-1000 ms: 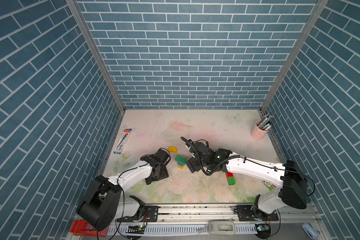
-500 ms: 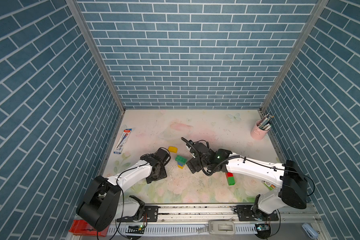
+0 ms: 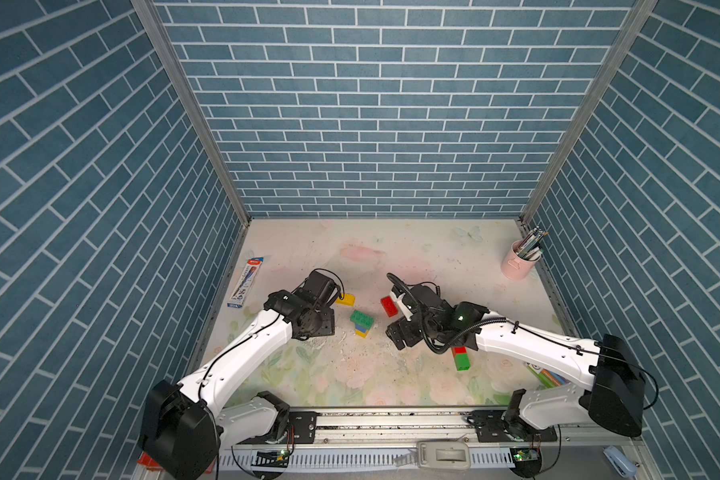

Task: Assemble an ice cream with lego
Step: Pick up the lego brick from the center of the board, then assemble the lego brick with the lego brick.

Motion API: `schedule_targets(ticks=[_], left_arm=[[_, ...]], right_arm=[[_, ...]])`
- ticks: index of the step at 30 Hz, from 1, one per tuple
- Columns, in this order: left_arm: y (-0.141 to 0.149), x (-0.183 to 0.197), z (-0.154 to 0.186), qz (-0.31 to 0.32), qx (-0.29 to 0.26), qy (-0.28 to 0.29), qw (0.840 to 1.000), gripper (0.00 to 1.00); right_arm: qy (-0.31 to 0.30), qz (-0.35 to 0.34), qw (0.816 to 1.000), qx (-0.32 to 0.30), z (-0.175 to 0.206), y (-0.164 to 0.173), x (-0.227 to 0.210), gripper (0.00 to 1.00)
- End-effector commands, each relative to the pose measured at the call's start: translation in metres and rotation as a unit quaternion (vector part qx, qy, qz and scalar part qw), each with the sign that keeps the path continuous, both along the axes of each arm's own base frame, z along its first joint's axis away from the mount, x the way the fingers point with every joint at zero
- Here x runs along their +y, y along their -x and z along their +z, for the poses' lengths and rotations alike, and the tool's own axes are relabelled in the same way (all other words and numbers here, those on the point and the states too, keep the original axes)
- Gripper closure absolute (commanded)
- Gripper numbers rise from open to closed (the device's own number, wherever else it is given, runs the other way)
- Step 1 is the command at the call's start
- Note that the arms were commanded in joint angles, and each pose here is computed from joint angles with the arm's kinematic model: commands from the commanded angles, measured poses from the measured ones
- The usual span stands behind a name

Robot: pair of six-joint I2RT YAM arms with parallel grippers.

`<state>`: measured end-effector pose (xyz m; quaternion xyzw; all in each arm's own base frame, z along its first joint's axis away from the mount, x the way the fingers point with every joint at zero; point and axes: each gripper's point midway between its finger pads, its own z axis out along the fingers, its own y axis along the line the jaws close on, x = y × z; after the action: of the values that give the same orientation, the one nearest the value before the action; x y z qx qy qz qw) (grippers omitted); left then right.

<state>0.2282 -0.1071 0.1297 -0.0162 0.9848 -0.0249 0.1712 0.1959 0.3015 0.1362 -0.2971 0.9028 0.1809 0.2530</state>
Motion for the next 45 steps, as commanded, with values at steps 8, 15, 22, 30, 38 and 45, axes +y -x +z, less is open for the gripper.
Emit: schedule_targets(ticks=[8,15,22,30,38,45], left_arm=[[-0.005,-0.062,0.026,-0.152,0.046,-0.001,0.987,0.60],[-0.010,-0.094,0.022,-0.200,0.082,-0.016,0.976,0.60],[-0.015,-0.110,0.010,-0.217,0.105,-0.023,0.970,0.60],[-0.018,-0.115,0.000,-0.217,0.113,-0.021,0.969,0.60],[-0.016,-0.115,-0.006,-0.230,0.119,-0.026,0.966,0.60],[-0.019,-0.113,-0.007,-0.233,0.113,-0.036,0.965,0.60]], right_arm=[[-0.035,-0.032,0.998,0.052,-0.007,0.007,-0.018,0.08],[-0.034,-0.039,0.997,0.056,-0.009,0.007,-0.026,0.08],[-0.033,-0.045,0.997,0.058,-0.010,0.006,-0.030,0.08],[-0.034,-0.050,0.996,0.060,-0.011,0.005,-0.032,0.08],[-0.034,-0.051,0.996,0.062,-0.011,0.004,-0.032,0.08],[-0.037,-0.051,0.996,0.065,-0.011,0.005,-0.031,0.08]])
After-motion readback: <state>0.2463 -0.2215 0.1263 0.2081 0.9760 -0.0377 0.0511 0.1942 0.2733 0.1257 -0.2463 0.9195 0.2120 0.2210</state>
